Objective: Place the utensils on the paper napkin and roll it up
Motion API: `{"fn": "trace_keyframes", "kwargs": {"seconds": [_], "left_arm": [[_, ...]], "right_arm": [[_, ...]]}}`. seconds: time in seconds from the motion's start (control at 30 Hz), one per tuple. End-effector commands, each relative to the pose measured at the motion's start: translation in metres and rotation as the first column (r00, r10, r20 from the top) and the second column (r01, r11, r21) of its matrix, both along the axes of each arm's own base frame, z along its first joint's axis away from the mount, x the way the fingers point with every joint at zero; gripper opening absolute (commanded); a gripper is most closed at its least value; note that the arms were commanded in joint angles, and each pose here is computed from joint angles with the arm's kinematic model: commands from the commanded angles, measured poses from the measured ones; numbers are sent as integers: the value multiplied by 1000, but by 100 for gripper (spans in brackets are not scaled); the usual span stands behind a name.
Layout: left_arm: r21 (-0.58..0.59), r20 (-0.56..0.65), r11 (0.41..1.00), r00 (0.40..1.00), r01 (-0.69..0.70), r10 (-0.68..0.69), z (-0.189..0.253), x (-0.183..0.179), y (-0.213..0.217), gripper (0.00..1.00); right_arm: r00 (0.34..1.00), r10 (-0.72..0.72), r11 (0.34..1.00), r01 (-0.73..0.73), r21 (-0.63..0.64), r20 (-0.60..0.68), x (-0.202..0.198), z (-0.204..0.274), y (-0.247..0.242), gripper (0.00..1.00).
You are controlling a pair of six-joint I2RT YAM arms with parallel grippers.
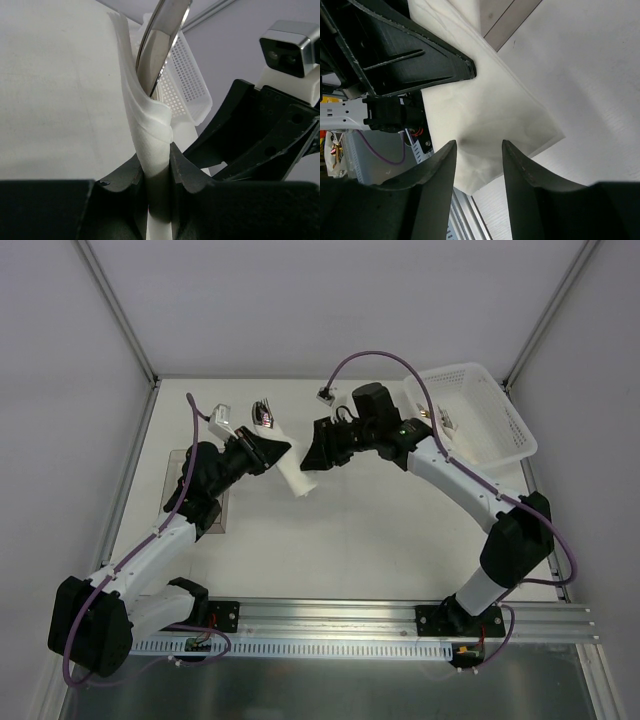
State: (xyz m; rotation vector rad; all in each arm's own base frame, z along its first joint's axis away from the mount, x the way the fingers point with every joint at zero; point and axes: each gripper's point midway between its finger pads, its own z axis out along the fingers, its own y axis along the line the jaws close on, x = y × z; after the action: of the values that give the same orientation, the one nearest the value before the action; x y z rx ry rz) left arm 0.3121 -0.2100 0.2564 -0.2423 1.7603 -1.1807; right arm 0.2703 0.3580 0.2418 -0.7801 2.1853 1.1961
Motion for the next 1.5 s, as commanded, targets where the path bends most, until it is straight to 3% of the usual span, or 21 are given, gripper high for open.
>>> {"fn": "trace_keyframes", "kwargs": {"seconds": [0.0,0.33,0.8,1.47], "left_arm": [[-64,100,998,995,27,-20,35,-1,-3,0],[-85,95,994,993,72,-64,34,-8,-9,0],[-130,152,978,978,165,-144,50,-17,-19,0],[-210,219,928,940,306,-261,66,-30,-35,0]], "right_arm": [[999,28,997,-30,73,21,0,26,13,45],[996,86,988,-82,129,-26,-7,28,24,56],[974,196,951,-161,265,-112,-21,37,35,59],[934,307,865,-193,463,-183,-28,57,32,49]]}}
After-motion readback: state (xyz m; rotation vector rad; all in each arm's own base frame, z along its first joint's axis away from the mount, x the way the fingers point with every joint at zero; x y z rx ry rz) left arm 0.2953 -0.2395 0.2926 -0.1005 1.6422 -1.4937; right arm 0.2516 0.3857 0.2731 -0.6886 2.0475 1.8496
